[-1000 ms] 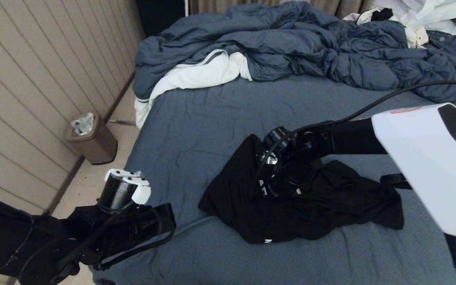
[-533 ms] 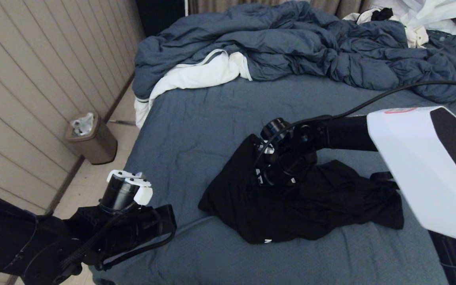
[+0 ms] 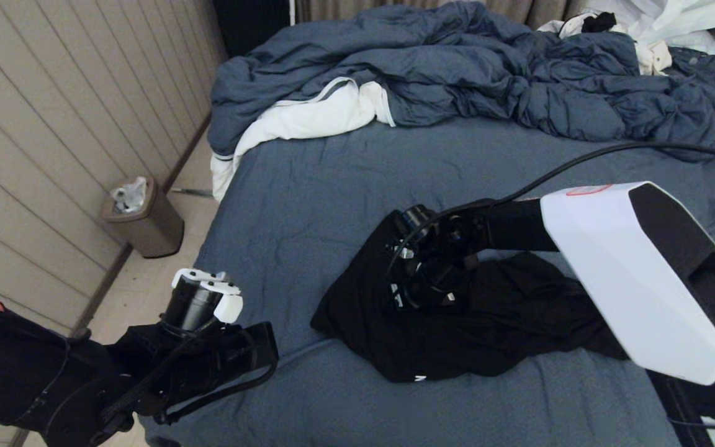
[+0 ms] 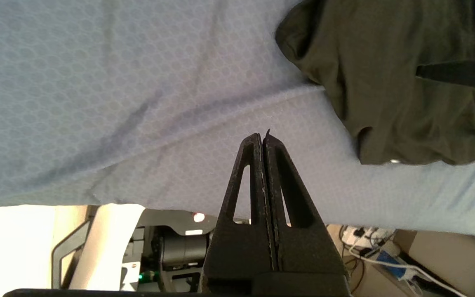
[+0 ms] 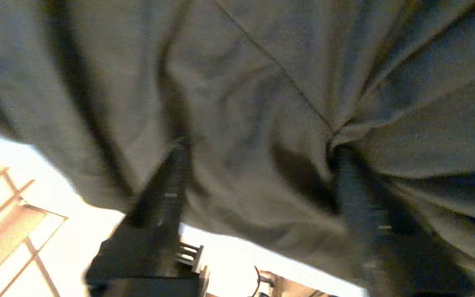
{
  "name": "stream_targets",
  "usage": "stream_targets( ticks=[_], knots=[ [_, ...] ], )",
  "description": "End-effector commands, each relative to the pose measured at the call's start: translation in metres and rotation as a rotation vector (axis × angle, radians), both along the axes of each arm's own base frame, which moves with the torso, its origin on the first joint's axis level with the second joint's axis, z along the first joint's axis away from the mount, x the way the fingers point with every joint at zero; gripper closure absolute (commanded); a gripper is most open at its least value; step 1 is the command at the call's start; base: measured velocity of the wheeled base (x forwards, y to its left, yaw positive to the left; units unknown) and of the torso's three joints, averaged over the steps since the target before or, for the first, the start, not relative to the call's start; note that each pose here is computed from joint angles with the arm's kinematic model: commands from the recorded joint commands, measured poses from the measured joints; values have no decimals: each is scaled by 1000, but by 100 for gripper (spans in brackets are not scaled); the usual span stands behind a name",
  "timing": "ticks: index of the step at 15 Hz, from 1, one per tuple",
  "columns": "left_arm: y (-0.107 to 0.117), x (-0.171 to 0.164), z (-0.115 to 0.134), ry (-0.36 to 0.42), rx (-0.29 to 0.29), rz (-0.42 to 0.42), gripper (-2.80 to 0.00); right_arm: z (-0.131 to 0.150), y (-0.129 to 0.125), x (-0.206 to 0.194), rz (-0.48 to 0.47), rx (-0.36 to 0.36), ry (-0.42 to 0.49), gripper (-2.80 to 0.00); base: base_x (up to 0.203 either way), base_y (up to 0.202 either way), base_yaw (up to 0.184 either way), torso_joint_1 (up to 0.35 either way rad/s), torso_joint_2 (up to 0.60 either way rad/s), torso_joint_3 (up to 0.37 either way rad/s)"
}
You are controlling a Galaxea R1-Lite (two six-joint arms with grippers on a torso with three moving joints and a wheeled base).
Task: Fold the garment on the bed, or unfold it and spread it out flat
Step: Unford the black T-shirt
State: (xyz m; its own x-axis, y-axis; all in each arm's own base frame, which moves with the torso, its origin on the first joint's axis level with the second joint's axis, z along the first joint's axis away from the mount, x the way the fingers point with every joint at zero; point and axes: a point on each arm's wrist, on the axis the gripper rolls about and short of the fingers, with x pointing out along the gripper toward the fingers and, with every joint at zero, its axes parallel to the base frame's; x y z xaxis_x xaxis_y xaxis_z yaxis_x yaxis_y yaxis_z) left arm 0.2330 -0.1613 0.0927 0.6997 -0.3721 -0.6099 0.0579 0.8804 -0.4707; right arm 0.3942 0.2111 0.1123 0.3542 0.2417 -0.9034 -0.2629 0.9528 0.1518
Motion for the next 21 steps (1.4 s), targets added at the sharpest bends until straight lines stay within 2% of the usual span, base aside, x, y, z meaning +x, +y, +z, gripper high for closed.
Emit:
stream_targets(
  ticks=[1, 4, 10, 14, 15, 17, 18, 19, 21],
  knots=[
    [0, 0, 0, 0, -3, 2, 0, -5, 4, -1, 8, -11, 11, 0, 0, 0, 0, 0, 0, 0],
    [-1, -1, 0, 0, -3, 0, 0, 3, 8, -8, 19, -15, -2, 0, 0, 0, 0, 0, 0, 0],
    [-2, -2, 1, -8, -6, -5, 0, 31, 7, -55, 69, -25, -2, 0, 0, 0, 0, 0, 0, 0],
    [-4, -4, 0, -6, -4, -13, 0, 18, 1, -85, 87, -65, -14, 0, 0, 0, 0, 0, 0, 0],
    [-5, -4, 0, -4, -3, -16, 0, 14, 2, -85, 82, -58, -51, 0, 0, 0, 0, 0, 0, 0],
    [-5, -4, -1, -3, -2, -16, 0, 7, 1, -80, 68, -64, -55, 0, 0, 0, 0, 0, 0, 0],
    [-5, -4, -1, -2, -1, -14, 0, 4, 1, -79, 65, -71, -51, -280, 0, 0, 0, 0, 0, 0],
    [-5, -4, -1, -2, -1, -16, 0, 1, 1, -78, 55, -92, -57, -280, 0, 0, 0, 0, 0, 0],
    [-5, -4, -1, -2, -1, -16, 0, 1, 3, -76, 57, -84, -73, -280, 0, 0, 0, 0, 0, 0]
  ],
)
